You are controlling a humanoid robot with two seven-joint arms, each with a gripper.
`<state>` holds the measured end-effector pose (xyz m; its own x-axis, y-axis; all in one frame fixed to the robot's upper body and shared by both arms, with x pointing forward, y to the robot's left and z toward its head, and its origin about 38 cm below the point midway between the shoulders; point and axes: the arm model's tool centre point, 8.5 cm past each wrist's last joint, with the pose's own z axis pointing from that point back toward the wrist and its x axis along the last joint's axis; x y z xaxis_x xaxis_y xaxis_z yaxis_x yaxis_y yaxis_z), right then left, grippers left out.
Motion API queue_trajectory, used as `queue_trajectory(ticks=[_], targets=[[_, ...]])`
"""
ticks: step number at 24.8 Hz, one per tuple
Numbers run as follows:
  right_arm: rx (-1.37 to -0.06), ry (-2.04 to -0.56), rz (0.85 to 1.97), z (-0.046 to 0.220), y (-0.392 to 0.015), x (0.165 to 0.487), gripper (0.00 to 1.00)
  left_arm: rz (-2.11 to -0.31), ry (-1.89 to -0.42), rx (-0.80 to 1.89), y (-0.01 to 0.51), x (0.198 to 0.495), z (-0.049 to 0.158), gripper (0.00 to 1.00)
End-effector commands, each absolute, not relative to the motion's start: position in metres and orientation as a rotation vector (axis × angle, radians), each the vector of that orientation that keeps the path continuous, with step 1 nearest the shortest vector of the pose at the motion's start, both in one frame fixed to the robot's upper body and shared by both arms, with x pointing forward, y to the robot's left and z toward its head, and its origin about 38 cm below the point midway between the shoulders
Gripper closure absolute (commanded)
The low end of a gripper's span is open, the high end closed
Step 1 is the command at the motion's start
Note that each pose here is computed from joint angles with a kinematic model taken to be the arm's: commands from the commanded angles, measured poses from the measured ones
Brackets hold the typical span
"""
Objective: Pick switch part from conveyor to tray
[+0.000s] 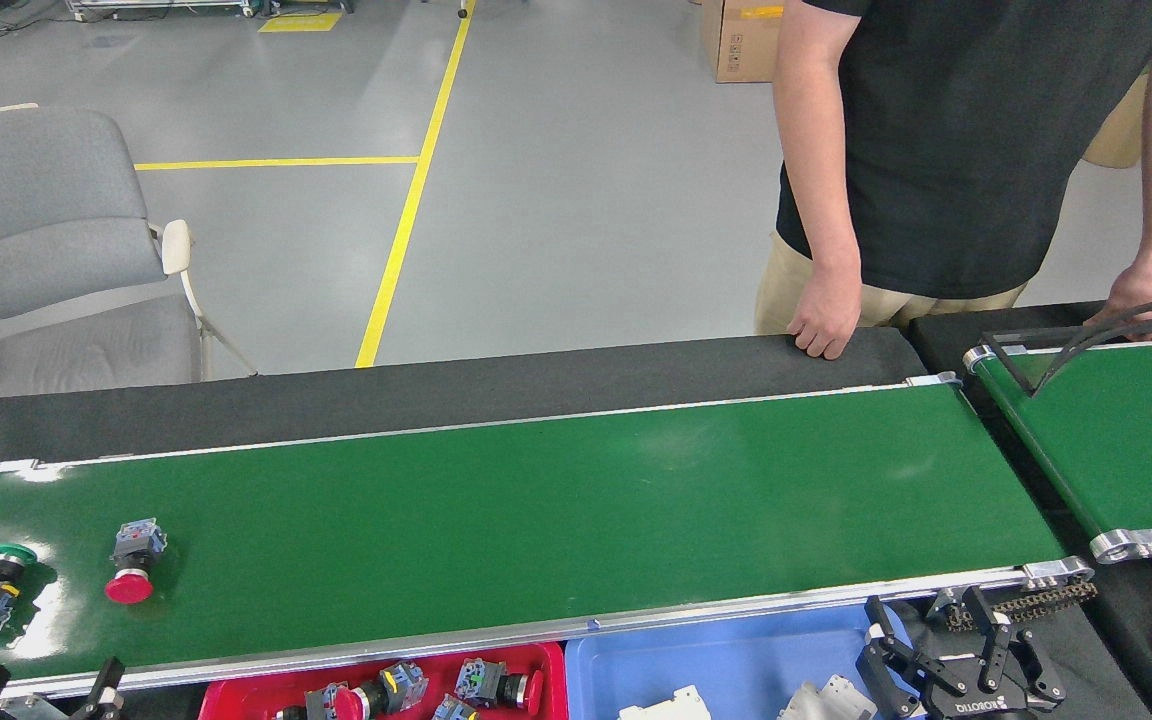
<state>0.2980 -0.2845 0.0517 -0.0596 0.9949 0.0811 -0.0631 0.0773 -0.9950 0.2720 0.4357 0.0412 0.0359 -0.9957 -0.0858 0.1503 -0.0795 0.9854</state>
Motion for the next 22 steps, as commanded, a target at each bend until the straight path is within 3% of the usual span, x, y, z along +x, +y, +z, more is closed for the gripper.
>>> queue_trajectory(ticks=[1, 5, 12, 15, 17, 20, 22], targets=[[-1.09, -1.259, 1.22, 0.059, -0.285, 0.304, 0.01, -1.302, -1.011, 1.196, 0.447, 0.283, 0.047, 0.01], [-1.095, -1.266, 1.229, 0.065, -0.285, 0.314, 0.01, -1.272, -0.968, 1.167, 0.468, 0.298, 0.036, 0.01], [-1.069, -1.26, 1.234, 0.064, -0.281, 0.322, 0.01, -1.17, -0.848, 1.184, 0.516, 0.328, 0.036, 0.01], [-1.051, -1.26, 1.255, 0.06, -0.277, 0.333, 0.01, -1.143, -0.774, 1.175, 0.53, 0.338, 0.027, 0.05], [-1.053, -1.266, 1.252, 0.062, -0.276, 0.338, 0.01, -1.145, -0.735, 1.165, 0.53, 0.346, 0.02, 0.19], [-1.048, -1.268, 1.249, 0.062, -0.275, 0.339, 0.01, -1.151, -0.741, 1.163, 0.53, 0.346, 0.015, 0.64], [-1.053, -1.266, 1.253, 0.062, -0.276, 0.339, 0.01, -1.146, -0.749, 1.161, 0.529, 0.346, 0.012, 0.76]])
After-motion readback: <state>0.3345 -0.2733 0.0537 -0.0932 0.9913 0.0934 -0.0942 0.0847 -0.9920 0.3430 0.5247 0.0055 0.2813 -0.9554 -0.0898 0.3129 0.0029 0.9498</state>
